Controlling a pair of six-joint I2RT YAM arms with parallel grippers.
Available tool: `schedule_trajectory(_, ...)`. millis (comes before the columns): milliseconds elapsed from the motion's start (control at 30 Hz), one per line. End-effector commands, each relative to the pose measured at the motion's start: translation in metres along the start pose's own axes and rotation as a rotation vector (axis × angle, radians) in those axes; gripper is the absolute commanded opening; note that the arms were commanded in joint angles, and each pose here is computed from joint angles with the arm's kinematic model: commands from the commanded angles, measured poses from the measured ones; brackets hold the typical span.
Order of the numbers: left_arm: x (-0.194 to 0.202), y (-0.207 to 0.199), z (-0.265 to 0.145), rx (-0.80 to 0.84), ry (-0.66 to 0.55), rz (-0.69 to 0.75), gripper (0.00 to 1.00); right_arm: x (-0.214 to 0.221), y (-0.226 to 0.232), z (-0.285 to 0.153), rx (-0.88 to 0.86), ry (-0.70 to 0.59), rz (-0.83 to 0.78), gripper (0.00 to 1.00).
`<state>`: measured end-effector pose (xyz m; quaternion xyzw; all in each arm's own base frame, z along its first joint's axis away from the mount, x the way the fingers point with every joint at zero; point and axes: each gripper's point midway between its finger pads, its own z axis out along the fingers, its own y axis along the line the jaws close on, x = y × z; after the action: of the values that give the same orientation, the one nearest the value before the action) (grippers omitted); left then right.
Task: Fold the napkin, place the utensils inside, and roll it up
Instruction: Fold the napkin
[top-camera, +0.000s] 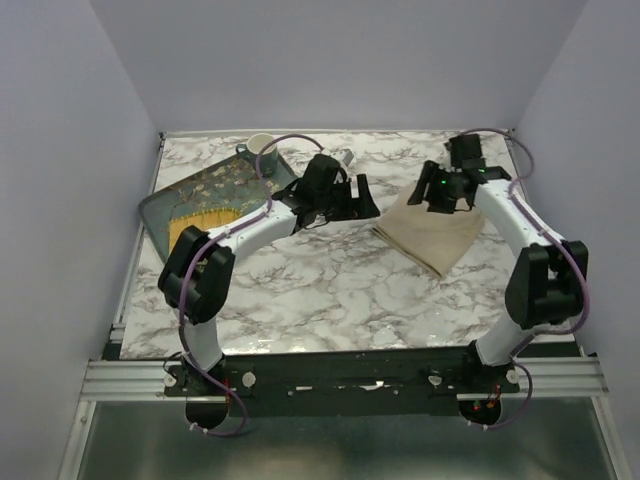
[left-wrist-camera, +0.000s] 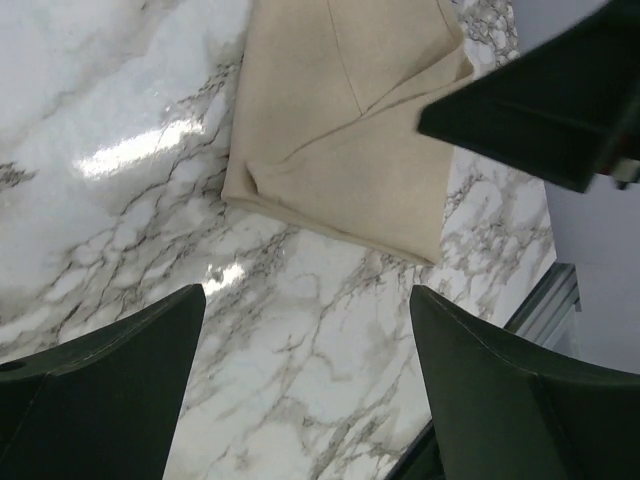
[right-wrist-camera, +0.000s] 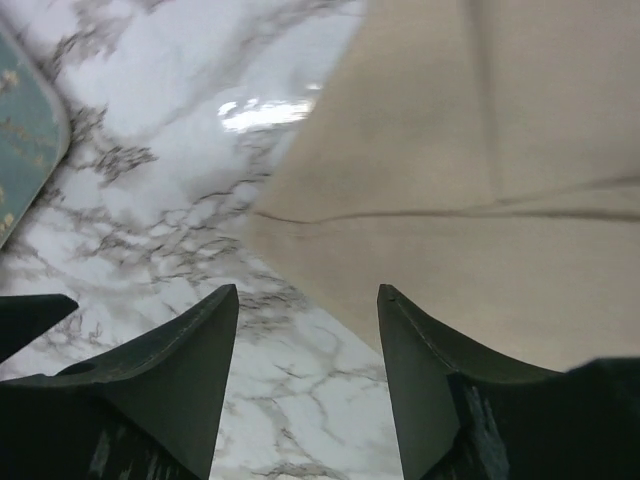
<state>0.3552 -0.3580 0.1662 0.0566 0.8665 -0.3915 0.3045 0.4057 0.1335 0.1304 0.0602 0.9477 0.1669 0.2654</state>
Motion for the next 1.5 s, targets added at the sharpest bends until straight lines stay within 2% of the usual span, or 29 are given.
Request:
schedule_trajectory(0, 0.006, -0.002, 0.038, -0.025, 0.033, 0.099, 0.9, -0.011, -0.087, -0.034, 0.099, -0.106, 0.22, 0.66)
schedule_trajectory(200, 0.021, 0.014, 0.077, -0.076, 0.101, 0.125, 0.94, 0.007, -0.159, -0.044, 0.186, -0.104, 0.354, 0.64)
schedule_trajectory(367, 0.029, 0.028, 0.095, -0.116, 0.134, 0.136, 0.93, 0.009, -0.19, -0.045, 0.224, -0.128, 0.405, 0.56)
schedule_trajectory(433, 0.027, 0.03, 0.099, -0.129, 0.136, 0.147, 0.91, 0.011, -0.201, -0.036, 0.247, -0.105, 0.414, 0.5)
schedule_trajectory(533, 0.027, 0.04, 0.104, -0.161, 0.144, 0.166, 0.89, 0.007, -0.206, -0.024, 0.244, -0.086, 0.409, 0.43)
schedule_trajectory(700, 0.026, 0.049, 0.111, -0.188, 0.147, 0.178, 0.84, -0.003, -0.209, -0.012, 0.224, -0.081, 0.409, 0.39)
schedule_trajectory(1000, 0.026, 0.059, 0.118, -0.204, 0.161, 0.165, 0.67, -0.01, -0.205, 0.012, 0.149, -0.052, 0.408, 0.36)
schedule_trajectory(1100, 0.027, 0.064, 0.118, -0.214, 0.165, 0.164, 0.63, -0.01, -0.201, 0.014, 0.144, -0.05, 0.374, 0.36)
schedule_trajectory(1233, 0.023, 0.068, 0.117, -0.22, 0.158, 0.162, 0.59, -0.021, -0.187, -0.005, 0.207, -0.104, 0.268, 0.4)
schedule_trajectory(1367, 0.021, 0.071, 0.118, -0.217, 0.157, 0.158, 0.57, -0.02, -0.155, -0.026, 0.298, -0.122, 0.133, 0.55)
schedule_trajectory(1467, 0.016, 0.067, 0.117, -0.214, 0.15, 0.163, 0.59, -0.008, -0.119, -0.039, 0.345, -0.137, -0.006, 0.61)
